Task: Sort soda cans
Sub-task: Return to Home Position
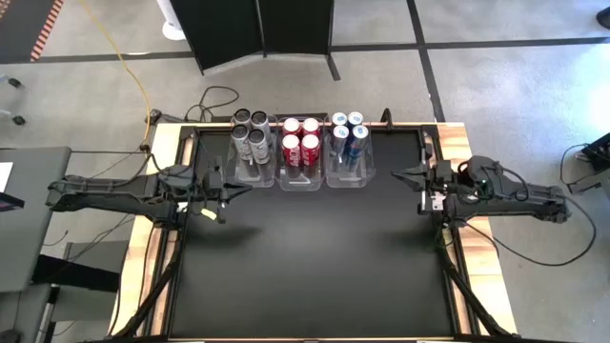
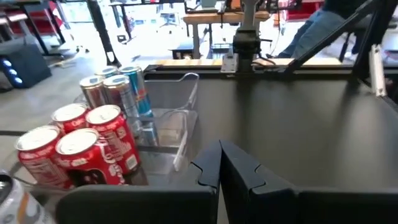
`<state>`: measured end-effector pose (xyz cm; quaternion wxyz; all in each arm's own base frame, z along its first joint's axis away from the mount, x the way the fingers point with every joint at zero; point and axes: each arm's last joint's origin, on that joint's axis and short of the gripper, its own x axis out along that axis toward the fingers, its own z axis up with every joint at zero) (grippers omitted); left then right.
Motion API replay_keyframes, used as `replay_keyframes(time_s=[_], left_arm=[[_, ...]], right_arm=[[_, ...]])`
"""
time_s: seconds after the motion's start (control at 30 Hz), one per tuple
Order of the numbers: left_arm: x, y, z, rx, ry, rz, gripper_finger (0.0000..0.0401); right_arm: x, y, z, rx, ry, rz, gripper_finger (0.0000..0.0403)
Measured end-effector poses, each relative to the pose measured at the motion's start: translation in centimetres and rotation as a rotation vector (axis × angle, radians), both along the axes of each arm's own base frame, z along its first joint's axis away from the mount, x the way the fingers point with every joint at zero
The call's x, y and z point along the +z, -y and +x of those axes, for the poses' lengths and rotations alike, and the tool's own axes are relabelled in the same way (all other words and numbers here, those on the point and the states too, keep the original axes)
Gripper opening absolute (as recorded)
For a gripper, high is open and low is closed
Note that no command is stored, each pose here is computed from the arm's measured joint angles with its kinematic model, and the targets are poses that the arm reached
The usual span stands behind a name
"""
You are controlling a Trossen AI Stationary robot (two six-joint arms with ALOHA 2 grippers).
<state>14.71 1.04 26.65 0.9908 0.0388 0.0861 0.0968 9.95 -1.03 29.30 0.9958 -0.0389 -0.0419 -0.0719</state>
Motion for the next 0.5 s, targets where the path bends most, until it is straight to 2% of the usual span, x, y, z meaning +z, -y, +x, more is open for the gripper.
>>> replay_keyframes(time_s=[0.1, 0.2, 0.33, 0.5], left_arm=[[-0.7, 0.0, -0.1, -0.012, -0.014, 0.029, 0.0], [-2.7, 0.2, -0.1, -0.033, -0.033, 0.003, 0.0], [-4.8, 0.6, 0.0, -0.061, 0.052, -0.023, 0.0], [-6.4, 0.7, -0.3, -0.064, 0.122, -0.005, 0.0]], right_arm=[[-1.1, -0.1, -0.6, 0.002, 0.054, -0.016, 0.0], [-2.8, -0.2, -0.6, 0.013, 0.124, -0.01, 0.0], [-5.3, -0.3, -0.5, 0.036, 0.118, 0.028, 0.0], [-7.0, 0.1, -0.6, -0.024, 0.11, 0.078, 0.0]])
